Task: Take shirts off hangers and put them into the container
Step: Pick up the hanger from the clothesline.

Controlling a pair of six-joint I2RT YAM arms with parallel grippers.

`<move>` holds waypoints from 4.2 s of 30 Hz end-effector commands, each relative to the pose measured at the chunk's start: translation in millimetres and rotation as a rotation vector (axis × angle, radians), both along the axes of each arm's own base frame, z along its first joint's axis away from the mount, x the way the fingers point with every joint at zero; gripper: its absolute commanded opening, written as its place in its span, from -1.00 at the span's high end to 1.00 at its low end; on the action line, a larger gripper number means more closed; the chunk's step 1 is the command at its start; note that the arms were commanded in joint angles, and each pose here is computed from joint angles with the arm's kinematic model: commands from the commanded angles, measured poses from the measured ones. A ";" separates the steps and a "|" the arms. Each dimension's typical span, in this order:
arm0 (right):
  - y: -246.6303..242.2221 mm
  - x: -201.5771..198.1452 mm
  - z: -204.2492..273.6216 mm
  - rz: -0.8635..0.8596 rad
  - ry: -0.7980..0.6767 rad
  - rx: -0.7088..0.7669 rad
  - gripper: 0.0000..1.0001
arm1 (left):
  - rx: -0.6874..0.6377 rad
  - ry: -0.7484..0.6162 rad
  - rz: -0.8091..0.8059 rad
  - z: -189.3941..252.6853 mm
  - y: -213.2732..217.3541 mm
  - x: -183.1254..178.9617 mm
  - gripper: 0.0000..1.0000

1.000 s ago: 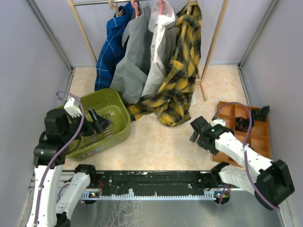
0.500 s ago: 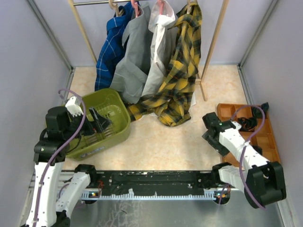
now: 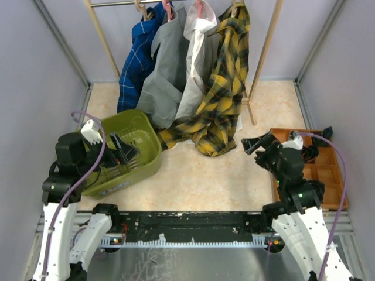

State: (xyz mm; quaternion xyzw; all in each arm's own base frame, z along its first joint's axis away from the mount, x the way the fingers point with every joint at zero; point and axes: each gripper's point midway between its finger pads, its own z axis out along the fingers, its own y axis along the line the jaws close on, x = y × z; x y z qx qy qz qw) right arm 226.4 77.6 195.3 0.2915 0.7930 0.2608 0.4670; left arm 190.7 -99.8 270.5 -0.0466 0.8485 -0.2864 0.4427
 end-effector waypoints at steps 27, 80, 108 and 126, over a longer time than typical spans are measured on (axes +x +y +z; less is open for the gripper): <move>83.2 125.1 280.2 0.134 -0.392 -0.535 -0.80 | -0.123 -0.085 -0.173 21.8 -30.4 -5.1 -0.94; 69.8 128.0 390.4 0.220 -0.721 -0.700 1.00 | -0.085 -0.176 0.027 33.7 -4.8 24.7 -0.92; 56.8 -28.0 372.6 0.552 -0.736 -0.511 1.00 | -0.127 -0.175 0.087 56.1 -0.7 28.0 -0.92; 42.6 -55.0 352.9 0.579 -0.648 -0.509 1.00 | -0.163 -0.162 0.111 51.8 0.1 18.9 -0.92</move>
